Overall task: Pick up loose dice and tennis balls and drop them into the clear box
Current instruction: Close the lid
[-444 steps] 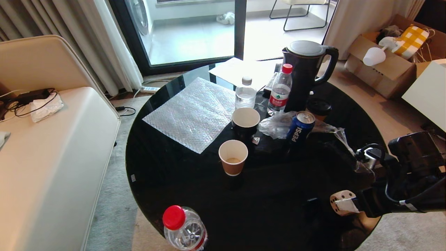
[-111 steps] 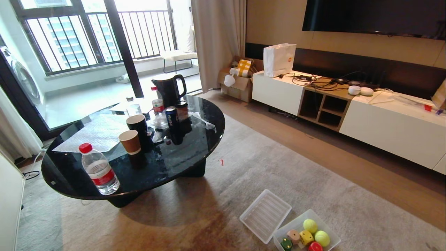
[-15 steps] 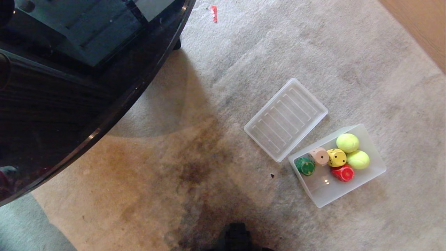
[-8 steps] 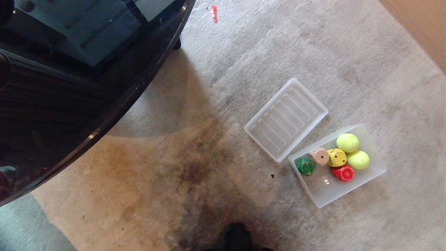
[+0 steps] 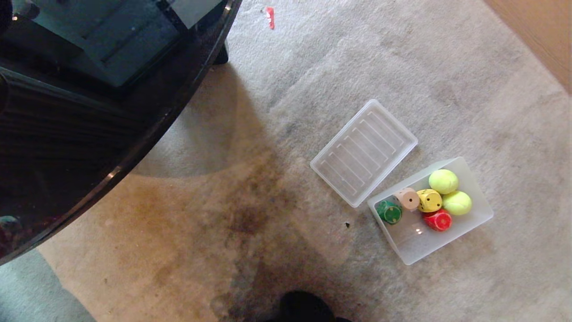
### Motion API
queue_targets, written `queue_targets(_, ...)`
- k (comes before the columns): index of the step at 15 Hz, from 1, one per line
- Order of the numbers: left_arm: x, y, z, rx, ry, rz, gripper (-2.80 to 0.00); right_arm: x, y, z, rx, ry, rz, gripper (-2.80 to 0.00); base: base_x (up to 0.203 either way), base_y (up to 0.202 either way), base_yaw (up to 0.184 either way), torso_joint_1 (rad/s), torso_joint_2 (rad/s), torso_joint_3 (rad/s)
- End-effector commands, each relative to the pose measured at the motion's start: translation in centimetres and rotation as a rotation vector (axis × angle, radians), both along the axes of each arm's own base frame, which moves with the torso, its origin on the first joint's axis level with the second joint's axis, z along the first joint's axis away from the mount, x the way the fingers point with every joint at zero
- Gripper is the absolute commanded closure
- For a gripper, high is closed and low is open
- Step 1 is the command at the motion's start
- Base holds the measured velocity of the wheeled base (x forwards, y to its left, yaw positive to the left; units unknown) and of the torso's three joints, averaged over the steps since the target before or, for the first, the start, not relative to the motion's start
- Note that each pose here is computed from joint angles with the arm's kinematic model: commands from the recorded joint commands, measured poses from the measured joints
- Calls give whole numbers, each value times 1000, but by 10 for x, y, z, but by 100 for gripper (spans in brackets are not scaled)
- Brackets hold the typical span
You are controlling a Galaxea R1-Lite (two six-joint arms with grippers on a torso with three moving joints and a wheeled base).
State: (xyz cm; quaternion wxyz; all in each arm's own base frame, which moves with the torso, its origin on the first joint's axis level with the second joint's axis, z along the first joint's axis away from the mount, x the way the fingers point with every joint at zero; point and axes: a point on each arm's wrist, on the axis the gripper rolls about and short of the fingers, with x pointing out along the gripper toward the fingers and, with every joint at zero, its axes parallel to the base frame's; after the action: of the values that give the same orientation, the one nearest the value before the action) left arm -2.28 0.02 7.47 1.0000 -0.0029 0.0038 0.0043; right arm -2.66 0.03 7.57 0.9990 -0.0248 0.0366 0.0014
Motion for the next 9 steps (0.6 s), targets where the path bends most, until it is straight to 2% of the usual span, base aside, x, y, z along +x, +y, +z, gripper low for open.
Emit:
queue_targets(1,0,0,0,0,0,1,0,0,0,0,-1,0,1,0,9,51,-11,2,2,7)
queue_targets(7,0,0,0,0,0,1,0,0,0,0,-1,0,1,0,1,157,-2,1,2,1)
queue_targets(9,0,0,0,0,0,1,0,0,0,0,-1,0,1,0,0,48,1,1,0,0)
